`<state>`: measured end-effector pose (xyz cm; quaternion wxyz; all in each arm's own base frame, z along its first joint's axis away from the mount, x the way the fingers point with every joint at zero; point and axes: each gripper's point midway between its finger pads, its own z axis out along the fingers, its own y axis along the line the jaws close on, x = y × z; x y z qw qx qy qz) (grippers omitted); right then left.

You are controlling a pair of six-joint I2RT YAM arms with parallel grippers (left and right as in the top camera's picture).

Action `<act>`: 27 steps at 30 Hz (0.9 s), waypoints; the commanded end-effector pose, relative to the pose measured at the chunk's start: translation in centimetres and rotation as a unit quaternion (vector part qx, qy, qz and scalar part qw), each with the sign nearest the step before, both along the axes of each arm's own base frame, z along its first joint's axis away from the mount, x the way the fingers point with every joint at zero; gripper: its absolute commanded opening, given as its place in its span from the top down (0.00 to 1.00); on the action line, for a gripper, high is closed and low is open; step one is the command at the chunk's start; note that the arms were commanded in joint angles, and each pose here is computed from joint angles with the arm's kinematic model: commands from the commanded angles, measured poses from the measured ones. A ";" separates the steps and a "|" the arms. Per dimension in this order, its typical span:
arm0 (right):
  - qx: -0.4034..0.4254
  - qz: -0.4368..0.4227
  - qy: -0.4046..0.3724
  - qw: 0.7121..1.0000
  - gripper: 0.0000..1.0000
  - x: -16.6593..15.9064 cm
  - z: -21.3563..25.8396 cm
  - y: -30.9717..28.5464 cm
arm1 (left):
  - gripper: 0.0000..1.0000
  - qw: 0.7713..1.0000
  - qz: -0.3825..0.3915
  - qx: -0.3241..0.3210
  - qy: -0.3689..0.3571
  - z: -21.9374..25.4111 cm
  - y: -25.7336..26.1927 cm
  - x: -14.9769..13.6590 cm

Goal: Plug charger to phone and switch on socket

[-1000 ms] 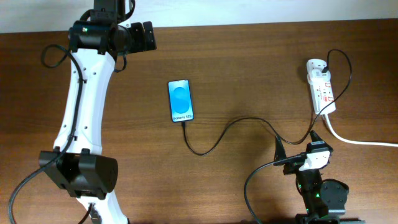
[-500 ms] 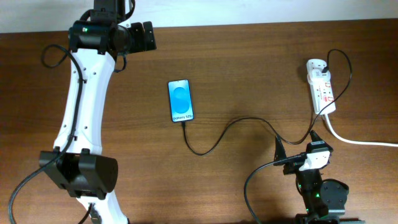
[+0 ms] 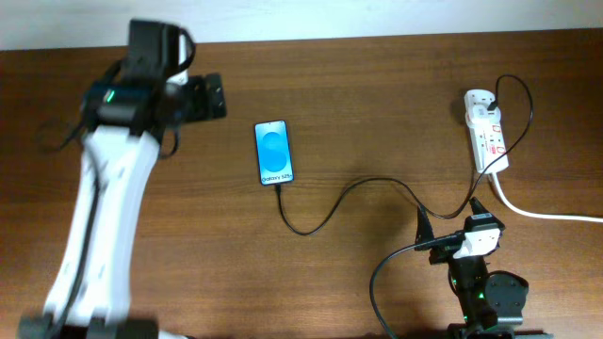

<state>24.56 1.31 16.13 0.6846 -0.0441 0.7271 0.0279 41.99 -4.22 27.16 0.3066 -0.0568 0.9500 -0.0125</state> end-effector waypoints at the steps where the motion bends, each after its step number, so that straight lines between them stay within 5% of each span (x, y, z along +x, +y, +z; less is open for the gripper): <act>1: 0.002 -0.004 0.001 1.000 0.02 0.0 -0.2 -0.2 | 0.01 0.998 0.030 0.031 -0.052 3.9 2.5 -6.3; 9: 0.002 -0.004 0.001 1.000 0.02 0.0 -0.2 -0.2 | 0.01 0.958 -0.013 0.023 -0.284 6.9 2.4 -10.2; 14: 0.002 -0.004 0.001 1.000 0.02 0.0 -0.2 -0.2 | 0.00 0.904 -0.077 0.107 -0.407 4.1 2.2 -12.2; 19: 0.002 -0.004 0.001 1.000 0.02 0.0 -0.2 -0.2 | 0.01 0.861 -0.070 0.171 -0.473 -0.1 3.9 -15.3; 27: 0.002 -0.004 0.001 1.000 0.02 0.0 -0.2 -0.2 | 0.01 0.853 -0.049 0.196 -0.481 -5.9 5.5 -17.9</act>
